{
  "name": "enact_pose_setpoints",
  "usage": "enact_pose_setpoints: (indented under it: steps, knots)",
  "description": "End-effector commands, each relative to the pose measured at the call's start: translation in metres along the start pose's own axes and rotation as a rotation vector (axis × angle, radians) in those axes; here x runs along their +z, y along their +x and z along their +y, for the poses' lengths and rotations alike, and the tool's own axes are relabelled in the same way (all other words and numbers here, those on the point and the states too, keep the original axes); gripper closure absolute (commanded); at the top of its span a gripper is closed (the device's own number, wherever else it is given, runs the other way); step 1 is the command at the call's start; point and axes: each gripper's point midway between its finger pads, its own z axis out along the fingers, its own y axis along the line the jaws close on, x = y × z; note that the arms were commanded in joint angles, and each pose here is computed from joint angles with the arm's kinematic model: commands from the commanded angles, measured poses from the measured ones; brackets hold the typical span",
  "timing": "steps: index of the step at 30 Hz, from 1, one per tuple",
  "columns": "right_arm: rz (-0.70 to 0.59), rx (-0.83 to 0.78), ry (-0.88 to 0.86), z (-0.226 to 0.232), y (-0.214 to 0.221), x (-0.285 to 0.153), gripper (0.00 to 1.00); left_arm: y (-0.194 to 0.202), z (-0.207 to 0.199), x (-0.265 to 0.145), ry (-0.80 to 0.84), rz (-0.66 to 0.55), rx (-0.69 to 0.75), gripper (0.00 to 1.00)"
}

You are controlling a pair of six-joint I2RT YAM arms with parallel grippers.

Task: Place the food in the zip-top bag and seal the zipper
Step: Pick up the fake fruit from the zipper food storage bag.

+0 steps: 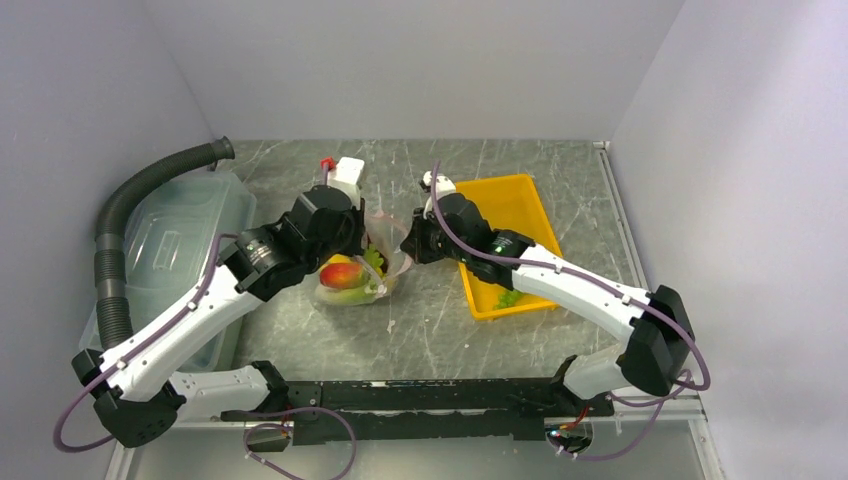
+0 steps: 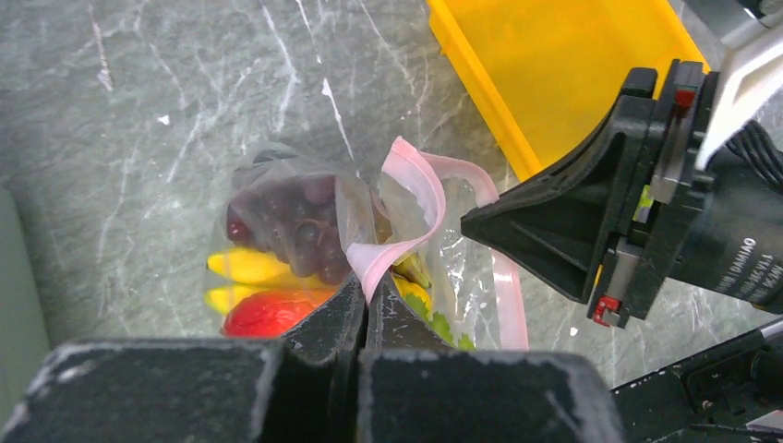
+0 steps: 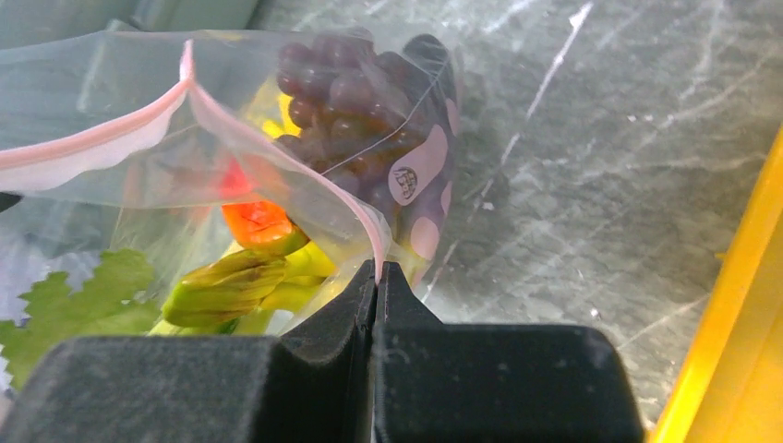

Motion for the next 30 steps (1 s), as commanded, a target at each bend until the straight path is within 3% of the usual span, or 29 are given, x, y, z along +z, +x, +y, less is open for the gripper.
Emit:
enact_pose_setpoints:
  steps: [1,4,7,11,16,23,30]
  knots:
    - [-0.054,0.030,-0.025,-0.004,-0.008,-0.006,1.00,-0.012,-0.018,0.001,0.094,-0.069,-0.061,1.00]
    - [-0.053,0.013,-0.030,-0.007,-0.005,-0.013,1.00,-0.003,-0.022,0.006,0.111,-0.045,-0.065,1.00]
    - [-0.067,0.001,-0.028,-0.008,-0.008,-0.024,0.88,0.002,-0.027,0.007,0.141,-0.030,-0.073,1.00]
    - [-0.105,-0.017,-0.025,-0.007,-0.019,-0.044,0.62,0.008,-0.032,0.008,0.168,-0.013,-0.082,1.00]
    - [-0.134,-0.050,0.011,-0.010,-0.033,-0.071,0.44,0.012,-0.038,0.009,0.196,0.000,-0.088,1.00]
    - [-0.182,-0.085,0.157,-0.036,-0.045,-0.107,0.35,0.014,-0.042,0.008,0.222,0.010,-0.086,1.00]
    - [-0.135,-0.081,0.331,-0.077,-0.033,-0.123,0.33,0.019,-0.039,0.005,0.221,0.023,-0.078,1.00]
